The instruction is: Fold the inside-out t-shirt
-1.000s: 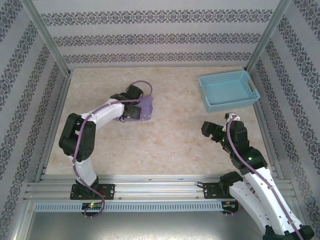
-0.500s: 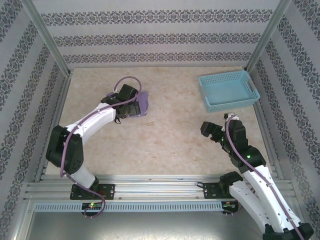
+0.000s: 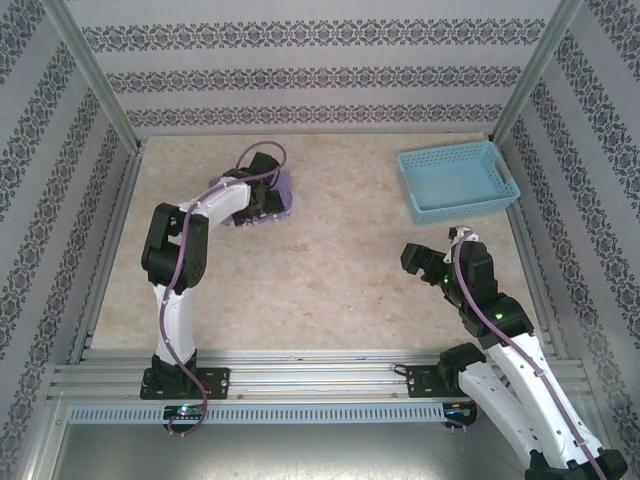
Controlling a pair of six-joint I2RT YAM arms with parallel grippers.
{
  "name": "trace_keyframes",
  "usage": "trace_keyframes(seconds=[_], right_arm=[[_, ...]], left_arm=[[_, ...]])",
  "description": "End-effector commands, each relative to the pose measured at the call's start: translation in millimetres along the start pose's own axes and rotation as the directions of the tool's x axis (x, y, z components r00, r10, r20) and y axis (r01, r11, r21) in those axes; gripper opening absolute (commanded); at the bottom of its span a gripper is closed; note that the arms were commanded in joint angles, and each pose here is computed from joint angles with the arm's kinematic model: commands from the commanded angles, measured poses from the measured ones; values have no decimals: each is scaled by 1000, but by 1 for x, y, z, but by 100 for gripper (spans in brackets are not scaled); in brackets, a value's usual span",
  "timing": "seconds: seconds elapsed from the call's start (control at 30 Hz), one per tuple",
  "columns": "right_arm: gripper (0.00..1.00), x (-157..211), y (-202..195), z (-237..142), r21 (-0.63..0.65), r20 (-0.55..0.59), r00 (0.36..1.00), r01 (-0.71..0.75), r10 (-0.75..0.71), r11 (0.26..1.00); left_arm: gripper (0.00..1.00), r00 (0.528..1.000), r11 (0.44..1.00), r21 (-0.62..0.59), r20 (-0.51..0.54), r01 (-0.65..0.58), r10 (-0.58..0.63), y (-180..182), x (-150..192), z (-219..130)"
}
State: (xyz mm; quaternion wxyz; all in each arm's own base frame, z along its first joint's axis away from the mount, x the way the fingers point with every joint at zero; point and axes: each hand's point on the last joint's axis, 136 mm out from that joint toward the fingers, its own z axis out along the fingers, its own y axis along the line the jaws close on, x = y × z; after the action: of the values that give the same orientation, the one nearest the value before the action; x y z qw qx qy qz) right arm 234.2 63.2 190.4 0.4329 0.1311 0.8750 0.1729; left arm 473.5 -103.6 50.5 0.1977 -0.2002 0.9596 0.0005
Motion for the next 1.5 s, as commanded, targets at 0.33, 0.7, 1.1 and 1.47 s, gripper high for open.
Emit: trace_keyframes(seconds=[0.33, 0.7, 1.1, 1.47], right_arm=[[97, 9, -23, -4, 91, -18, 999, 37, -35, 995], [98, 16, -24, -1, 97, -47, 999, 8, -4, 995], [98, 7, -30, 8, 158, -43, 999, 35, -29, 987], [98, -25, -37, 13, 263, 13, 984, 167, -177, 950]], left_arm=[[91, 1000, 977, -215, -25, -9, 3, 124, -98, 28], [91, 995, 952, -289, 20, 98, -96, 198, -140, 36], [100, 966, 981, -71, 197, 182, -165, 156, -127, -54], [100, 781, 985, 21, 606, 173, -151, 174, -38, -174]])
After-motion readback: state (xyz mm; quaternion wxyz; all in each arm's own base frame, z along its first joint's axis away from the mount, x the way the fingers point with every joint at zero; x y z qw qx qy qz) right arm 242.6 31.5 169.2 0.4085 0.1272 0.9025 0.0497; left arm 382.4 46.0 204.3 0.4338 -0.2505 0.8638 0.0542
